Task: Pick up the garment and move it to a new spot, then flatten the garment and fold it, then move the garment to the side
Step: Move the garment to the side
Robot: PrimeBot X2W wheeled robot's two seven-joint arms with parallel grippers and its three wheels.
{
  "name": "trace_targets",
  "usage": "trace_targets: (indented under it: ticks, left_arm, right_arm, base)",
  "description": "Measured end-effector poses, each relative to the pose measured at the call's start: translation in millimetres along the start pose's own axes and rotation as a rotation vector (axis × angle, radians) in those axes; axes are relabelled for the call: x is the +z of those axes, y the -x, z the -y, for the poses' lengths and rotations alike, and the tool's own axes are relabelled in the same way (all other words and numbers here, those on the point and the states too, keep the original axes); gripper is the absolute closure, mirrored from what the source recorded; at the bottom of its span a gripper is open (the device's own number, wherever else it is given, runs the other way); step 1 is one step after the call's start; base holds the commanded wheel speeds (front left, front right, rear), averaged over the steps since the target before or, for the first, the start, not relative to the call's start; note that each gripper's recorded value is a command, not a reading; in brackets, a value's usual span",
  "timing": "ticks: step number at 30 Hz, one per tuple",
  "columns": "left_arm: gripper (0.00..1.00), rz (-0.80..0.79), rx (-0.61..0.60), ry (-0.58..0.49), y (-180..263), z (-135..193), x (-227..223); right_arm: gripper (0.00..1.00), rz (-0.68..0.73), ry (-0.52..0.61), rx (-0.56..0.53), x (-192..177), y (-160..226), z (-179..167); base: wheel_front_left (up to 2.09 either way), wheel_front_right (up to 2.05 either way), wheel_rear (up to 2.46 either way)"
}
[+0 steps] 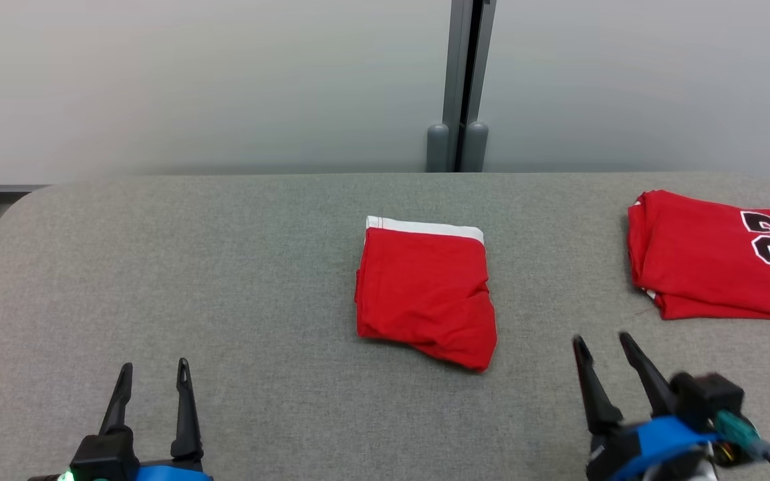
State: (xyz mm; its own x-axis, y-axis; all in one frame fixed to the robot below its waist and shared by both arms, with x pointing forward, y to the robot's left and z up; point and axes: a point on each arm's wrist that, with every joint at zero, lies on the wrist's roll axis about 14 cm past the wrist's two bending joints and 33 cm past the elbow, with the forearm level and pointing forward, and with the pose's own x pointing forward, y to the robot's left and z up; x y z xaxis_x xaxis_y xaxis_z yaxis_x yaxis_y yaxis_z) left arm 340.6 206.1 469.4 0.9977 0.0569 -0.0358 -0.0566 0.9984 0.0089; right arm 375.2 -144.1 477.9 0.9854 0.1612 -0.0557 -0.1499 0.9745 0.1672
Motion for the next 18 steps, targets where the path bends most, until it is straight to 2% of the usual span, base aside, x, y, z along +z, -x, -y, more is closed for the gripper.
trace_targets:
  ticks: [7, 10, 13, 14, 18]
  left_arm:
    - [0.0, -0.011, -0.011, 0.01, -6, 6, -3]
    - [0.0, -0.009, -0.017, 0.013, -12, 8, -2]
    - [0.0, -0.014, -0.008, 0.012, -18, 5, -3]
    - [0.0, -0.014, -0.008, 0.012, -18, 5, -3]
    - [0.0, -0.019, 0.003, 0.019, -25, 3, -5]
  right_arm:
    - [0.0, 0.092, 0.054, 0.127, 44, -52, -38]
    - [0.0, 0.083, 0.089, 0.16, 53, -80, -47]
    - [0.0, 0.035, 0.128, 0.192, 52, -115, -55]
    - [0.0, 0.035, 0.128, 0.192, 52, -115, -55]
    - [0.0, -0.085, 0.155, 0.19, 19, -138, -48]
  base:
    - [0.0, 0.0, 0.0]
    - [0.0, 0.0, 0.0]
    - [0.0, 0.0, 0.0]
    - [0.0, 0.0, 0.0]
    - [0.0, 0.0, 0.0]
